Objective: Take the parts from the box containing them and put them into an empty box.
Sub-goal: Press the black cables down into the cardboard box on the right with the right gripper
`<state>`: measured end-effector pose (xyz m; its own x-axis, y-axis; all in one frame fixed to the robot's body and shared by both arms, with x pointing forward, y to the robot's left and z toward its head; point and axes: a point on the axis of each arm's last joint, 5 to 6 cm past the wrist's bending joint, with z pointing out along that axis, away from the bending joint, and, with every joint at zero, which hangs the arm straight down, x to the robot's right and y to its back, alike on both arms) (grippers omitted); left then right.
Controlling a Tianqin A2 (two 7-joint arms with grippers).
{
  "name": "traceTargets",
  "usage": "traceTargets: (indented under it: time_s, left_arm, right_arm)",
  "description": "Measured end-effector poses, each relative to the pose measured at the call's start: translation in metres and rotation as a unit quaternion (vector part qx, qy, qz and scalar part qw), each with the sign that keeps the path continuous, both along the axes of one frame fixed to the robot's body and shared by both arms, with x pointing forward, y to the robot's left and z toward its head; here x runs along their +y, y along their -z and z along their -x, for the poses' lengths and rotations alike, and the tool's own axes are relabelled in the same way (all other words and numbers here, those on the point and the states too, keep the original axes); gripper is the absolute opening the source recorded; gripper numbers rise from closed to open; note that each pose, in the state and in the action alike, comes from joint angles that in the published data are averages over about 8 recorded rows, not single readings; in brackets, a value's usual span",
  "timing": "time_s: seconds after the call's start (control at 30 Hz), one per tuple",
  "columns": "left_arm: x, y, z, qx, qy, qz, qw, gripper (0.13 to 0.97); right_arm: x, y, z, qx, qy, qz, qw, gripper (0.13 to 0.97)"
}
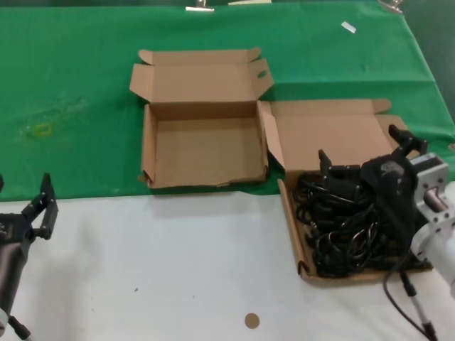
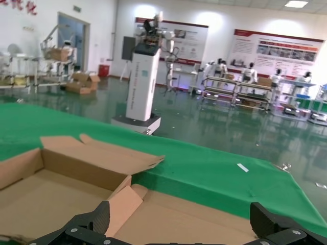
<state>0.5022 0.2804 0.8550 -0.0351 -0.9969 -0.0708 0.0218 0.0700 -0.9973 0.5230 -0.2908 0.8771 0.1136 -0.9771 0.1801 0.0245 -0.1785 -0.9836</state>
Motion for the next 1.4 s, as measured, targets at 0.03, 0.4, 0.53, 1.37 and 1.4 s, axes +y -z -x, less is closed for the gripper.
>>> traceTargets:
  time_s: [0.03,0.4,0.53,1.37,1.4]
  left_arm:
    - [0.0000,0.0000,0.0000,0.000,0.000,0.000,1.0000,0.551]
    - [0.0000,0.0000,0.0000,0.000,0.000,0.000,1.0000,0.377]
    - [0.0000,0.0000,0.0000,0.000,0.000,0.000,1.0000,0.306]
    - [0.0000,0.0000,0.0000,0.000,0.000,0.000,1.0000,0.144]
    - [0.0000,0.0000,0.0000,0.000,0.000,0.000,1.0000,0.144]
  right_arm:
    - [-0.002,-0.002,-0.001,0.001,-0.003,0.006,1.000,0.966]
    - [-0.028,-0.027,-0.009,0.021,-0.062,0.099,0.993,0.966]
    - [-0.042,-0.037,-0.013,0.029,-0.091,0.143,0.985,0.966]
    - [-0.123,-0.118,-0.024,0.109,-0.320,0.410,0.847,0.966]
    - [-0.125,-0.120,-0.025,0.112,-0.329,0.418,0.839,0.966]
